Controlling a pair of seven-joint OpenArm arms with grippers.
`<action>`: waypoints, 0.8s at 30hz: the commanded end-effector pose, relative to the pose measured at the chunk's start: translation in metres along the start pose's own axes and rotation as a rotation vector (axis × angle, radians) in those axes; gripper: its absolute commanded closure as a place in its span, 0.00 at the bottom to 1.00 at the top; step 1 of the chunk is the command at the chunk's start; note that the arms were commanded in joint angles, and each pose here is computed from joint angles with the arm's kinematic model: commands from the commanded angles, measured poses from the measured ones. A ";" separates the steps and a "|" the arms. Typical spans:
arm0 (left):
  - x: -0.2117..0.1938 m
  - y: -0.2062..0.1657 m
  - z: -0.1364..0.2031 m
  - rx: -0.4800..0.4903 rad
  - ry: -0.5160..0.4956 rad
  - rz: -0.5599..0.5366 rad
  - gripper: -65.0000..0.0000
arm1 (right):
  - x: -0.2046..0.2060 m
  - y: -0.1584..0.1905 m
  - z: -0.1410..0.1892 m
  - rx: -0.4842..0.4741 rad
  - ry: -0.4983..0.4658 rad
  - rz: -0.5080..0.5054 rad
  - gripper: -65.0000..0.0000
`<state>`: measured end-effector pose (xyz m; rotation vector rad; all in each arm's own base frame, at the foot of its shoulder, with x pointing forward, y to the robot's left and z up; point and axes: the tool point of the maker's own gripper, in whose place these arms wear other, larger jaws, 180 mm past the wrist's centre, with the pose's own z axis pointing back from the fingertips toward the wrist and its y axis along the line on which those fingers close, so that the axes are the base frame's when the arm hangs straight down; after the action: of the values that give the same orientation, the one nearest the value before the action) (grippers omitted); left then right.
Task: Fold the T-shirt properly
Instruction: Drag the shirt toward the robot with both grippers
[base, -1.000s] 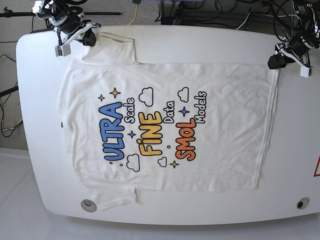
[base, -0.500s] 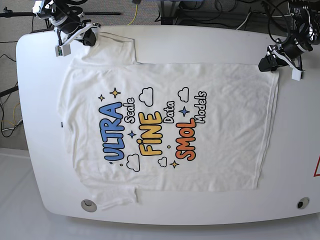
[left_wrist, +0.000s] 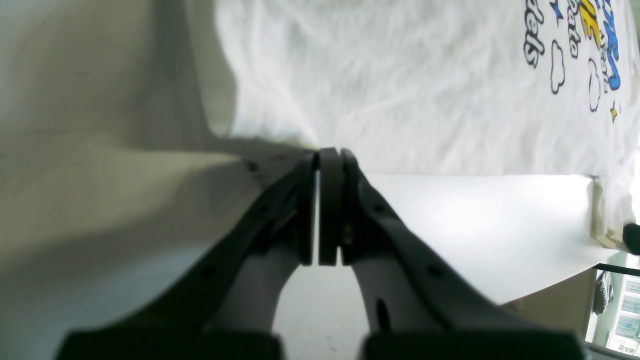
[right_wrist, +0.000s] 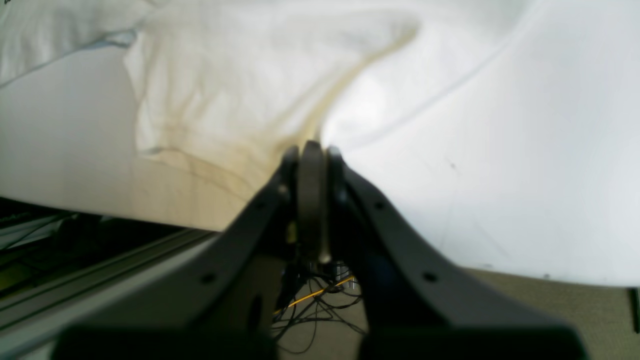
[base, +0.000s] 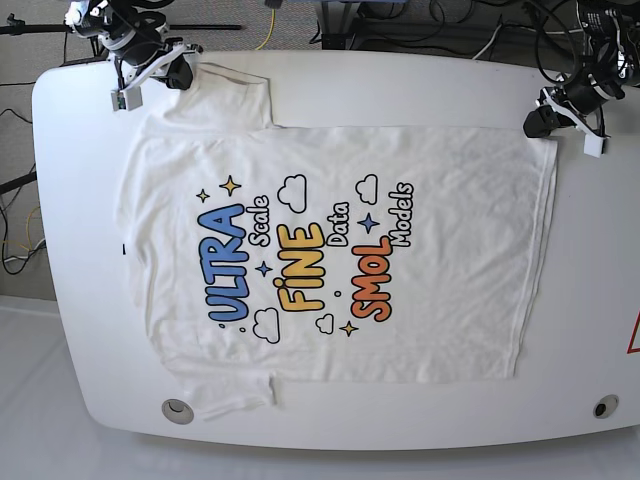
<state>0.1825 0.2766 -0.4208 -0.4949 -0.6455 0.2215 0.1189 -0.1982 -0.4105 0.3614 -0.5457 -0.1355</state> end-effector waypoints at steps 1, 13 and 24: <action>0.006 0.003 0.005 0.012 -0.012 -0.022 1.00 | 0.004 -0.001 0.004 0.000 -0.014 0.008 1.00; 0.007 0.002 0.005 0.006 -0.006 -0.028 1.00 | 0.005 0.002 0.004 0.009 -0.014 0.015 1.00; 0.014 -0.008 0.011 0.000 -0.020 -0.075 1.00 | 0.006 0.007 0.008 0.020 -0.017 0.034 1.00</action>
<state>0.1806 0.2733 -0.4168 -0.4821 -0.6403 0.1853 0.1143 -0.1962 -0.4094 0.3627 -0.5309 -0.1233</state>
